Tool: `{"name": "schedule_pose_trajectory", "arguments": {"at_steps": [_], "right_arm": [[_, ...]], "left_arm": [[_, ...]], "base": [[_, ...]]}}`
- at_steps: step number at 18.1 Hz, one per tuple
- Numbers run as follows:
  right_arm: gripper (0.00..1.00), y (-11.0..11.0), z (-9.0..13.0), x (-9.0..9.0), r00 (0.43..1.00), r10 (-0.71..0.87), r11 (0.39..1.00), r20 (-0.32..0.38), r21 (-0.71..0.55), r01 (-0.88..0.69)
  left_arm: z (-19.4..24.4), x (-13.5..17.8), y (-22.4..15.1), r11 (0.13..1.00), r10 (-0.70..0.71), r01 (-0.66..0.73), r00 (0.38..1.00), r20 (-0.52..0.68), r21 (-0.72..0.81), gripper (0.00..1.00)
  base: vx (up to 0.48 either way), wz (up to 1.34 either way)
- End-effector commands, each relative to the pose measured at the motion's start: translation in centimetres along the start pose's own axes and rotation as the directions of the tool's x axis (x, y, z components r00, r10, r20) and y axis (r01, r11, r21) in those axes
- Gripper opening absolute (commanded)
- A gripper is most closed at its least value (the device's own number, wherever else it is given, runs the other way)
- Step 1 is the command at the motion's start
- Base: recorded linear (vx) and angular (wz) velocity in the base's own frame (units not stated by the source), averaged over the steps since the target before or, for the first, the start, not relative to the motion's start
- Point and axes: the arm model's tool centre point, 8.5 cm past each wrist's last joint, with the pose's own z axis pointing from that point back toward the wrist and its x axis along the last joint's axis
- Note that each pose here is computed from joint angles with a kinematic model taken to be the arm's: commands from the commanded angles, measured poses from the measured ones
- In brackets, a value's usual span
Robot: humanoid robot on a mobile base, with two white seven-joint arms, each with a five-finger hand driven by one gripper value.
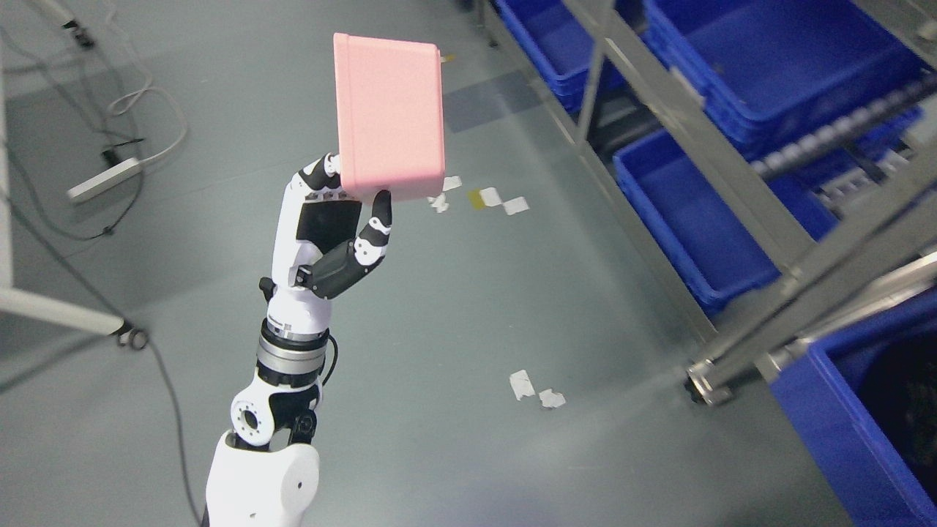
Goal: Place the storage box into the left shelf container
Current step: 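Hold the pink box aloft in the left hand while turning toward the shelf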
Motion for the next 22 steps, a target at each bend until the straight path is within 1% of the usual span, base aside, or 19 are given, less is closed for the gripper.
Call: {"name": "schedule_pose_trajectory", "arguments": {"at_steps": [1, 5, 9, 12, 16, 22], "right_arm": [[1.00, -1.1, -0.1, 0.9, 1.000, -0.020, 1.000, 0.022, -0.014, 0.021], [1.00, -1.1, -0.1, 0.8, 1.000, -0.020, 1.000, 0.021, -0.012, 0.021], [1.00, -1.1, -0.1, 0.9, 1.000, -0.020, 1.000, 0.022, -0.012, 0.021], [1.00, -1.1, -0.1, 0.8, 1.000, -0.020, 1.000, 0.021, -0.014, 0.021], [1.00, -1.1, -0.1, 0.9, 1.000, -0.020, 1.000, 0.022, -0.012, 0.021], [1.00, -1.1, -0.1, 0.9, 1.000, -0.020, 1.000, 0.022, -0.013, 0.021]], "left_arm": [[5.1, 0.2, -0.2, 0.998, -0.009, 0.013, 0.997, -0.072, 0.058, 0.03], [5.7, 0.2, -0.5, 0.998, -0.005, 0.010, 0.997, -0.080, 0.065, 0.04], [6.0, 0.2, -0.8, 0.998, -0.005, 0.010, 0.997, -0.077, 0.065, 0.04], [6.3, 0.1, -0.9, 0.998, -0.002, 0.007, 0.997, -0.084, 0.067, 0.04], [6.7, 0.1, -1.4, 0.999, 0.003, 0.000, 0.996, -0.092, 0.034, 0.05], [7.7, 0.0, -1.8, 0.999, 0.014, -0.009, 0.993, -0.115, 0.042, 0.05]], "base": [[0.214, 1.07], [0.274, 0.80], [0.373, 0.42], [0.408, 0.11], [0.446, 0.04], [0.458, -0.04]]}}
